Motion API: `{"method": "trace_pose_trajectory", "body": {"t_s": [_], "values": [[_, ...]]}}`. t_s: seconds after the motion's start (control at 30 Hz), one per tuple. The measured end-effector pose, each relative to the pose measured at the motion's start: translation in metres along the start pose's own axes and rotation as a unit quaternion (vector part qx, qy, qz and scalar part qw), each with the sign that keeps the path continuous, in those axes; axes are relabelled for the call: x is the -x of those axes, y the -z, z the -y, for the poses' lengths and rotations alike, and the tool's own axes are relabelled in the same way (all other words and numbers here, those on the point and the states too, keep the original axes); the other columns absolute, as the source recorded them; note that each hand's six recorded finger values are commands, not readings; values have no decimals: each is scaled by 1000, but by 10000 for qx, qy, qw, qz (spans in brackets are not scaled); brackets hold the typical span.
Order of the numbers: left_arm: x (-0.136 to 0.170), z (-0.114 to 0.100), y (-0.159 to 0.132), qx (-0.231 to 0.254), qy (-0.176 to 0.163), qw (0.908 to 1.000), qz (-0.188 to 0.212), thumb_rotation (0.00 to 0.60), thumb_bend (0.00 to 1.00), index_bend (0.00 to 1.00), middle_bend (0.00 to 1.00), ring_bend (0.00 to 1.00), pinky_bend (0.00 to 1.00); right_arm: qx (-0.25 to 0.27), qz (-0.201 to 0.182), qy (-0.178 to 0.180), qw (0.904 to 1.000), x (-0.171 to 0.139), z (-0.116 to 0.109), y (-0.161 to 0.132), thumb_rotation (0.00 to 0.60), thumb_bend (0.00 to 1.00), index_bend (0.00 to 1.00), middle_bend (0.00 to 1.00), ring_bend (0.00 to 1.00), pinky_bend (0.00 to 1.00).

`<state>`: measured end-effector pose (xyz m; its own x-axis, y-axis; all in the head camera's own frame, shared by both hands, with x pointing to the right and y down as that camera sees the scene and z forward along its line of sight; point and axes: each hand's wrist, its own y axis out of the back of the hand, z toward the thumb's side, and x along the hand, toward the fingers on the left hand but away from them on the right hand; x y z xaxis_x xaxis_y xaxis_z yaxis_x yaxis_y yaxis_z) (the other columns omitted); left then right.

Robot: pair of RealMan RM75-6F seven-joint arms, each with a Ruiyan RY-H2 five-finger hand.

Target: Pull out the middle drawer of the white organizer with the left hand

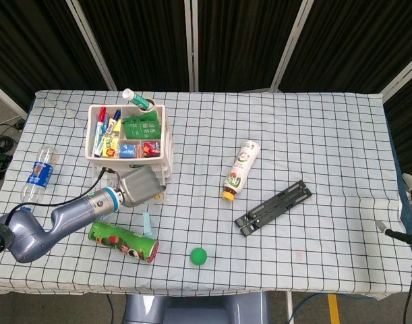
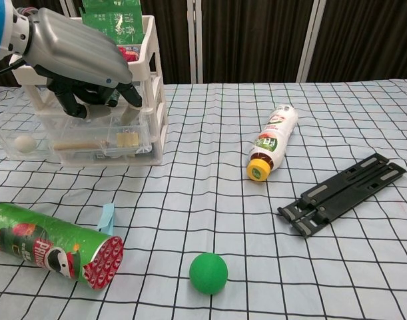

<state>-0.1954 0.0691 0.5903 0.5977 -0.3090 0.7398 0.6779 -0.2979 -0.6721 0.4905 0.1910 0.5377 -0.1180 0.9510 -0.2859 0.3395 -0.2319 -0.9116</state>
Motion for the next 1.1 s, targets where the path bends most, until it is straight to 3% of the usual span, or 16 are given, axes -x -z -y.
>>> {"method": "trace_pose_trajectory", "body": {"t_s": [0.8, 1.1], "values": [[32, 22, 22, 38, 242, 9989, -390, 600, 688, 384, 950, 869, 765, -37, -24, 22, 10000, -2, 1, -2, 600, 34, 5, 0, 0, 0], [36, 19, 27, 188, 87, 9984, -517, 600, 688, 268, 950, 869, 766, -35, -45, 15, 10000, -1, 2, -4, 600, 35, 5, 0, 0, 0]]}}
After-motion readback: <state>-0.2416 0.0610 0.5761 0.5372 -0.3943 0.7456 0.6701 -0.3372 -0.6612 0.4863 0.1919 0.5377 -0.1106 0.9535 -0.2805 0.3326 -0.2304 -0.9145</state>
